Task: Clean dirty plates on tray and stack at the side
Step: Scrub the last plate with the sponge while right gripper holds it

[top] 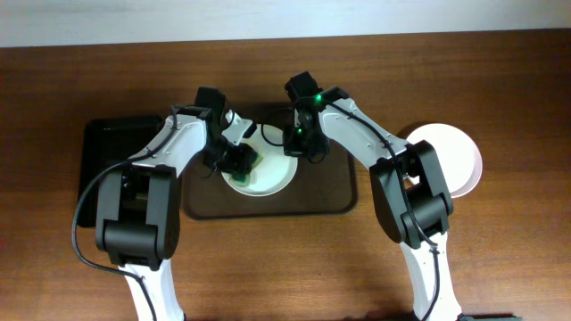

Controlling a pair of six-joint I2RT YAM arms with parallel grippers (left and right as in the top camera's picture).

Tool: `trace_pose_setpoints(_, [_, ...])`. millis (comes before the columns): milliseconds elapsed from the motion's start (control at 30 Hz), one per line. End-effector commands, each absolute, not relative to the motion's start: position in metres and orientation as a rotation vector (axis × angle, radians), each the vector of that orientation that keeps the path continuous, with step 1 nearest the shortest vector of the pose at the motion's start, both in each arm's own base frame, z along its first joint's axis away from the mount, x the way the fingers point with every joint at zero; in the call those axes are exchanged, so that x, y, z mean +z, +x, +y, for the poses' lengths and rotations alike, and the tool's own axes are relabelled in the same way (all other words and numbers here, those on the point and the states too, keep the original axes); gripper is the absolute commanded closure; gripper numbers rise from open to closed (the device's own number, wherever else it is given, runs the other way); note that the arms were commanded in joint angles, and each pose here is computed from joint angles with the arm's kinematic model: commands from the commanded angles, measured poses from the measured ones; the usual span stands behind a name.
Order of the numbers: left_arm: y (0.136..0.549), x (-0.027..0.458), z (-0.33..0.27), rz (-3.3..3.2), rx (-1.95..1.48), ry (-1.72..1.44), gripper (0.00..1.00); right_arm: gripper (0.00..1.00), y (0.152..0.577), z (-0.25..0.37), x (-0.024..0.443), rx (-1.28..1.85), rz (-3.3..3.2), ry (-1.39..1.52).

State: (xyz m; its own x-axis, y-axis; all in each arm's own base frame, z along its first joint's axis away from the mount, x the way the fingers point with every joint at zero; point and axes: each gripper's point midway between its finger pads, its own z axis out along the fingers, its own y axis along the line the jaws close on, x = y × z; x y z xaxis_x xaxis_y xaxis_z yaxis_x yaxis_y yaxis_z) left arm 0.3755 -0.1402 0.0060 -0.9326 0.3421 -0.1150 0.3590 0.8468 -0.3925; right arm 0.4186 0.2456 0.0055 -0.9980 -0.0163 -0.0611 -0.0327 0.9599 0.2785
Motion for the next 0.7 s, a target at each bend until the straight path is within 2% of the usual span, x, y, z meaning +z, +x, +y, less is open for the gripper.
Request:
trace_pose_setpoints(0, [0.348,-0.005,-0.146,3.084,-0.780,0.481,0.99,0.96,0.408,0.230,-0.023,0.309,3.113,0.001])
trace_pose_setpoints(133, [0.374,-0.009,-0.142,2.996,-0.672,0.506,0.99,0.96,0.408,0.230,-0.023,0.309,3.112,0.001])
trace_pose_setpoints(233, [0.428,-0.010,-0.131,2.807,-0.449,0.522,1.00,0.96,0.408,0.230,-0.023,0.309,3.112,0.001])
trace_pose_setpoints(433, [0.475,0.000,-0.115,2.652,-0.227,0.486,0.99,0.96,0.408,0.230,-0.023,0.310,3.112,0.001])
trace_pose_setpoints(567, [0.465,-0.006,-0.108,2.711,-0.199,0.447,0.99,0.96,0.408,0.230,-0.023,0.310,3.112,0.001])
trace_pose_setpoints(667, [0.426,-0.016,-0.111,2.885,-0.292,0.389,0.99,0.96,0.408,0.230,-0.023,0.310,3.112,0.000])
